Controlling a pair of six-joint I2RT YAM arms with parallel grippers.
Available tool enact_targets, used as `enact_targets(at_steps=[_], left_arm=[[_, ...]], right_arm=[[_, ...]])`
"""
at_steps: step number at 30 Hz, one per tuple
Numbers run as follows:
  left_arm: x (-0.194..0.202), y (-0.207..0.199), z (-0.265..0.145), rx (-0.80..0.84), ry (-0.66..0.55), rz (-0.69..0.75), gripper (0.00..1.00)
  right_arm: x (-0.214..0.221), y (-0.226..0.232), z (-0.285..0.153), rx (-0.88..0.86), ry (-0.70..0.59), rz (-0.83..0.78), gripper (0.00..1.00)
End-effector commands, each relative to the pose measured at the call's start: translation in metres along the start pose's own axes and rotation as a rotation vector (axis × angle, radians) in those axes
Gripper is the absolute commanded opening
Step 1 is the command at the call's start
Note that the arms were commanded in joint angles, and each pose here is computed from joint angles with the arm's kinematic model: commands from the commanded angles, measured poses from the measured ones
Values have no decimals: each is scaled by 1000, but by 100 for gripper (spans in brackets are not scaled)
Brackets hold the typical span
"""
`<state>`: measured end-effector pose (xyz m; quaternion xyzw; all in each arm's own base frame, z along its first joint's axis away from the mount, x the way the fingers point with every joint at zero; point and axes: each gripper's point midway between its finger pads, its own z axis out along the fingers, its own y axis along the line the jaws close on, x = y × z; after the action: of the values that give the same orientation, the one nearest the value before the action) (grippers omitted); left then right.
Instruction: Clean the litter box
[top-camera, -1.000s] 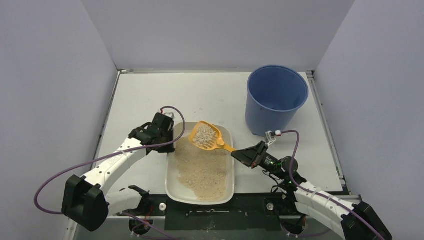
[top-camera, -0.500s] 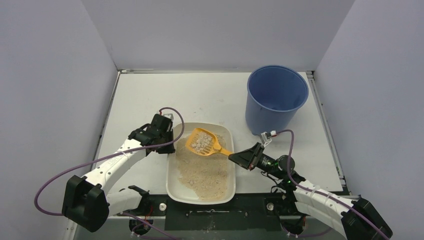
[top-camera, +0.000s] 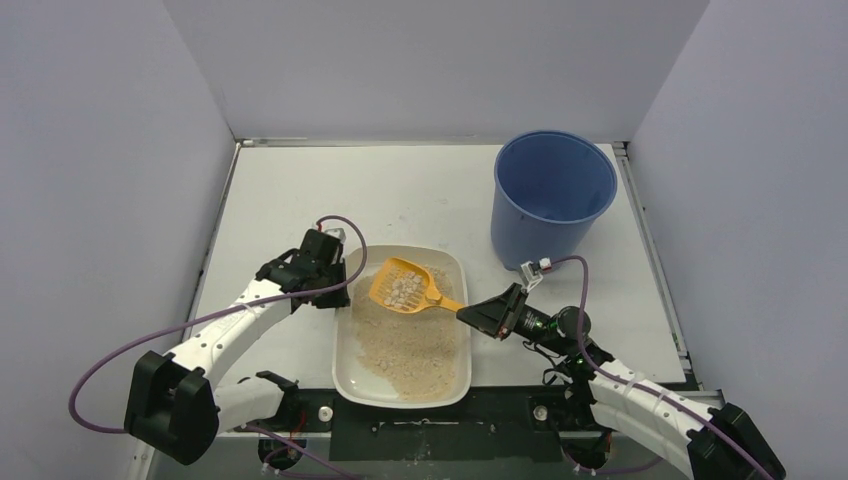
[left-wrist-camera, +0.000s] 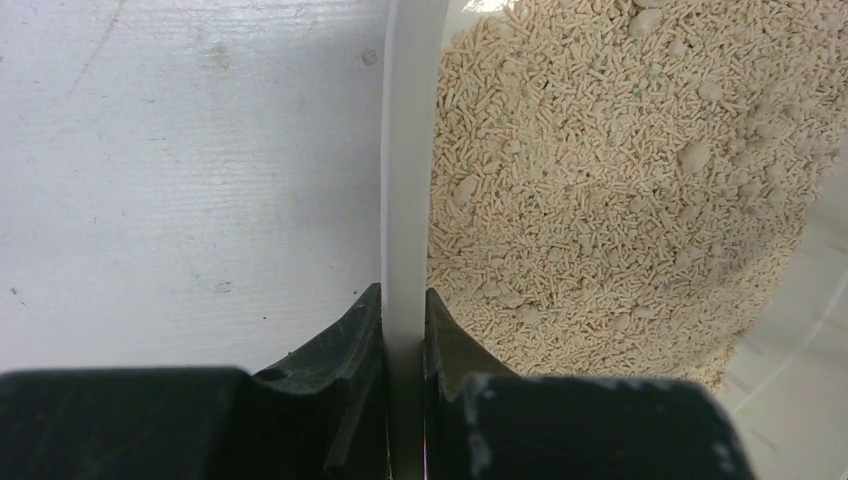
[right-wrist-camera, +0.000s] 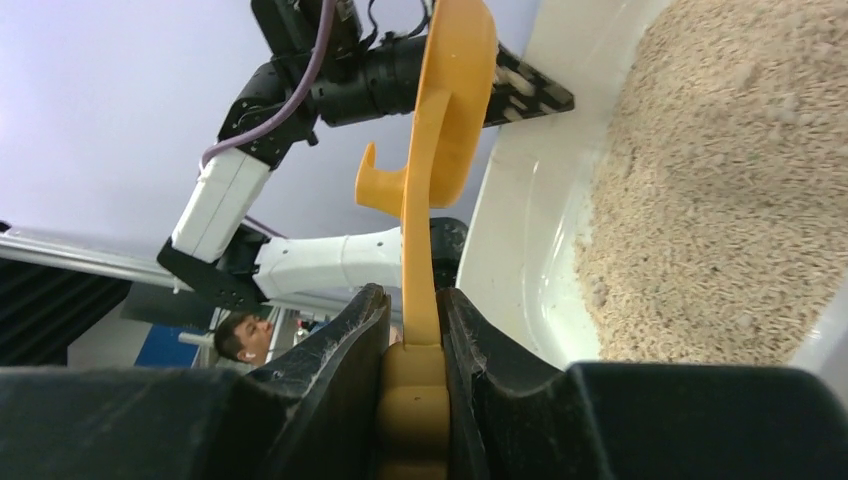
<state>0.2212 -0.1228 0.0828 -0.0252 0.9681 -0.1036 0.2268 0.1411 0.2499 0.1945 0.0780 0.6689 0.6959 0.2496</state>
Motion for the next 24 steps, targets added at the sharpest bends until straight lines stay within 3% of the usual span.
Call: enact_targets(at_steps=[1, 3, 5, 7, 9, 12, 14, 16, 19, 21, 24], left_arm=[[-34, -24, -8, 117, -133, -68, 0], [-34, -22, -9, 110, -129, -69, 0], [-33, -20, -10, 106, -137, -69, 0], [-34, -19, -10, 108, -143, -71, 0], [-34, -19, -9, 107, -135, -71, 0], [-33, -16, -10, 100, -140, -73, 0], [-34, -16, -8, 104, -145, -80, 0], [-33, -16, -7, 107, -136, -89, 0], [-35, -16, -8, 109, -145, -98, 0], [-36, -15, -6, 109, -154, -107, 0], [-36, -11, -3, 95, -150, -119, 0]], right_arm=[[-16, 10, 1, -29, -75, -30, 0], [-5, 33, 5, -110, -16, -49, 0], [2, 33, 10, -86, 34, -73, 0], [-16, 2, 4, 43, -35, -58, 0], [-24, 13, -5, -42, -92, -24, 0], [-5, 33, 3, -89, 21, -49, 0], [-16, 10, 1, 18, -26, -42, 0], [-26, 9, -7, -22, -107, 8, 0], [-14, 31, -1, -75, -22, -57, 0], [-22, 15, -2, 13, -55, -62, 0], [-29, 22, -4, -11, -93, -65, 0]])
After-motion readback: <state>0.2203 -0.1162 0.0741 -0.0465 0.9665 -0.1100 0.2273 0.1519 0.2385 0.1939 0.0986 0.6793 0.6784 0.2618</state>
